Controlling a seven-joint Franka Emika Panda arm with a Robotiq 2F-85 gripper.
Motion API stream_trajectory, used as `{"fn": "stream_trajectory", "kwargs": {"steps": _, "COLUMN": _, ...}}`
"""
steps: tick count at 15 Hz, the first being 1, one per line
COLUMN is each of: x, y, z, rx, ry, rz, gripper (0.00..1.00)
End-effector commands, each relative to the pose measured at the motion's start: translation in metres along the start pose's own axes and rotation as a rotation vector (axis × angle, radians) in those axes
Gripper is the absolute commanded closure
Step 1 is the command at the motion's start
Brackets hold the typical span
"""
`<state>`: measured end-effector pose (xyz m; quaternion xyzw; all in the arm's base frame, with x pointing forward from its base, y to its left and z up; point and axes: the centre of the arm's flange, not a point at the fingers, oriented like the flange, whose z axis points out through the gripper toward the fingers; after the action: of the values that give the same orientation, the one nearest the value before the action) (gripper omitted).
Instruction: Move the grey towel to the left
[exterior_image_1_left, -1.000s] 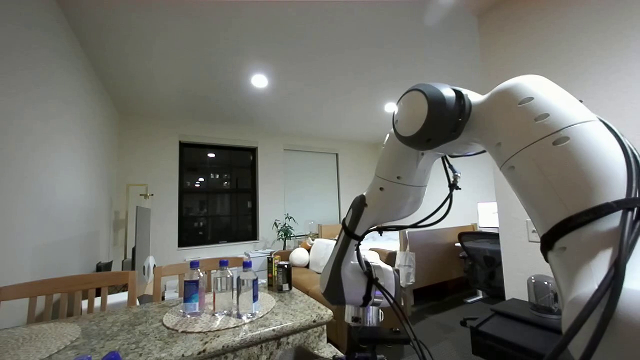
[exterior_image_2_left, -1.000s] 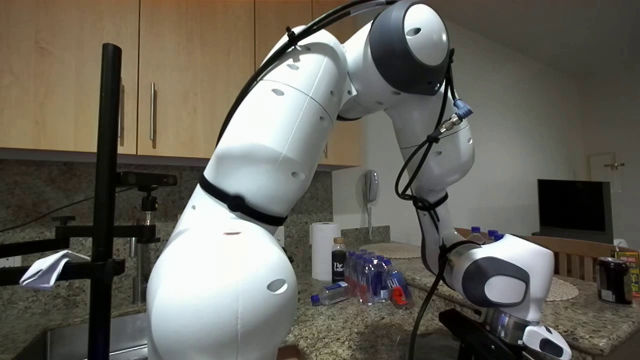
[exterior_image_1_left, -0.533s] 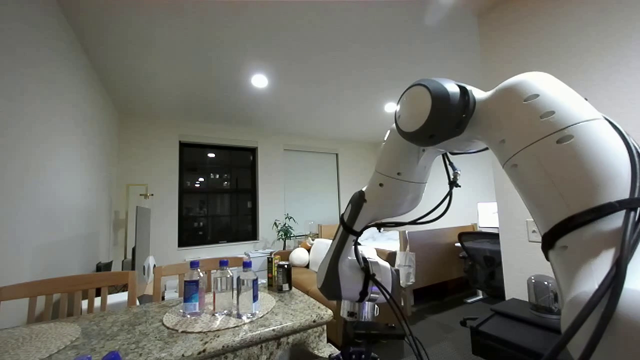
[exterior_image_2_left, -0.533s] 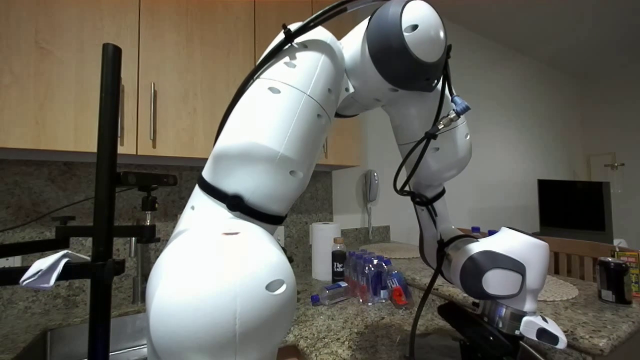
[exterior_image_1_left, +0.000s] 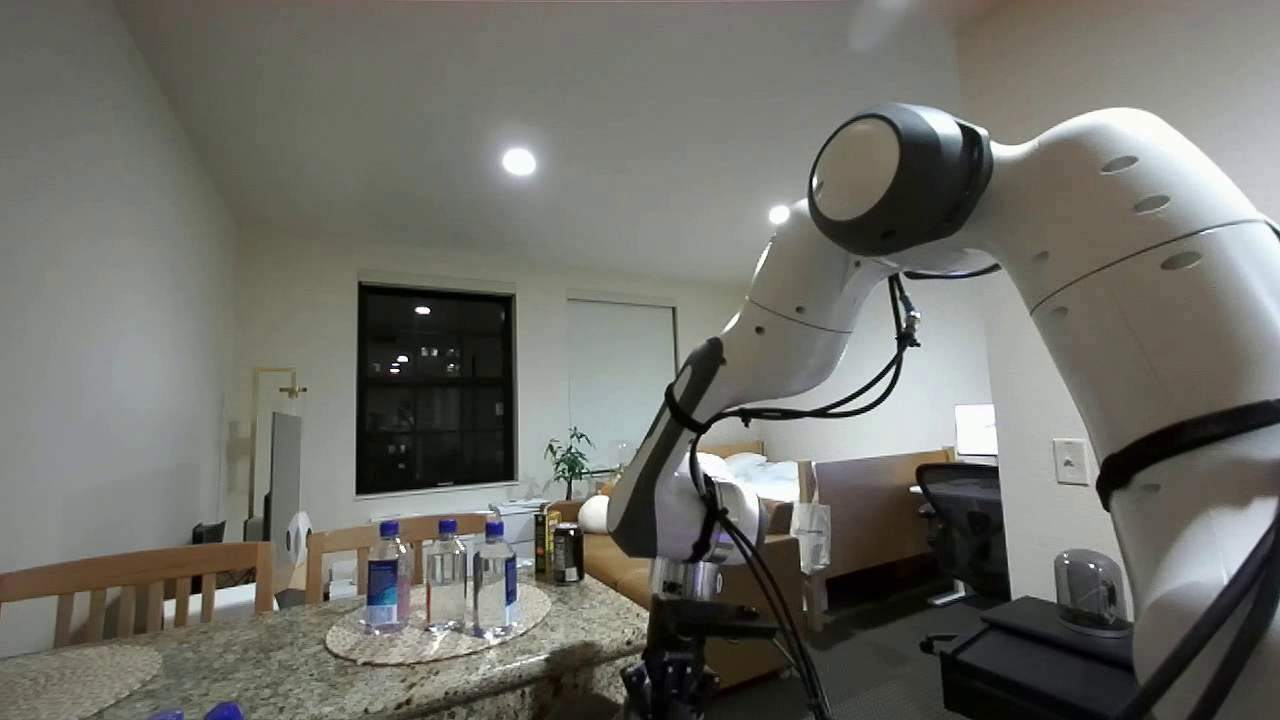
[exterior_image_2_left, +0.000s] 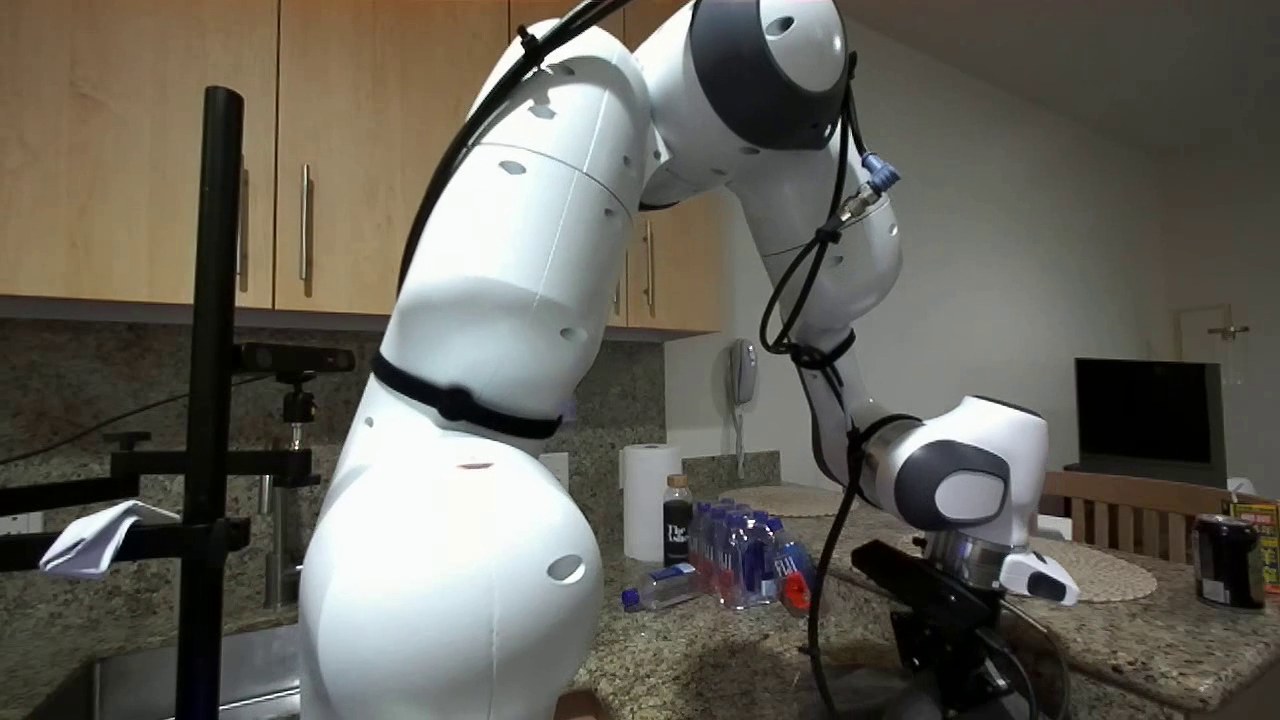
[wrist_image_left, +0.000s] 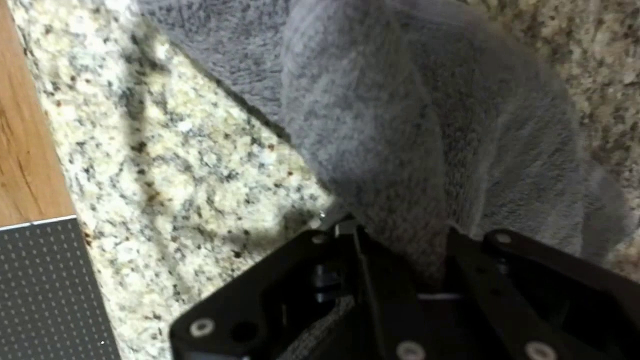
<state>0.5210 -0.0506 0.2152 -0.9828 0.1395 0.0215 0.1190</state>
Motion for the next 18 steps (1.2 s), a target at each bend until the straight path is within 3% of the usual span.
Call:
{"fn": "stream_trajectory", "kwargs": {"steps": 1, "x": -0.004, "y": -0.032, "z": -0.04, "rx": 0.003, "ry": 0.019, "rz": -0.092, "gripper": 0.92}}
{"fn": "stream_trajectory", "kwargs": {"steps": 11, "x": -0.001, "y": -0.122, "z": -0.077, "rx": -0.025, "ry": -0.002, "rz": -0.292, "gripper": 0.92}}
{"fn": "stream_trajectory", "kwargs": {"steps": 18, "x": -0.028, "y": -0.176, "z": -0.089, "rx": -0.071, "ry": -0.011, "rz": -0.398, "gripper": 0.91}}
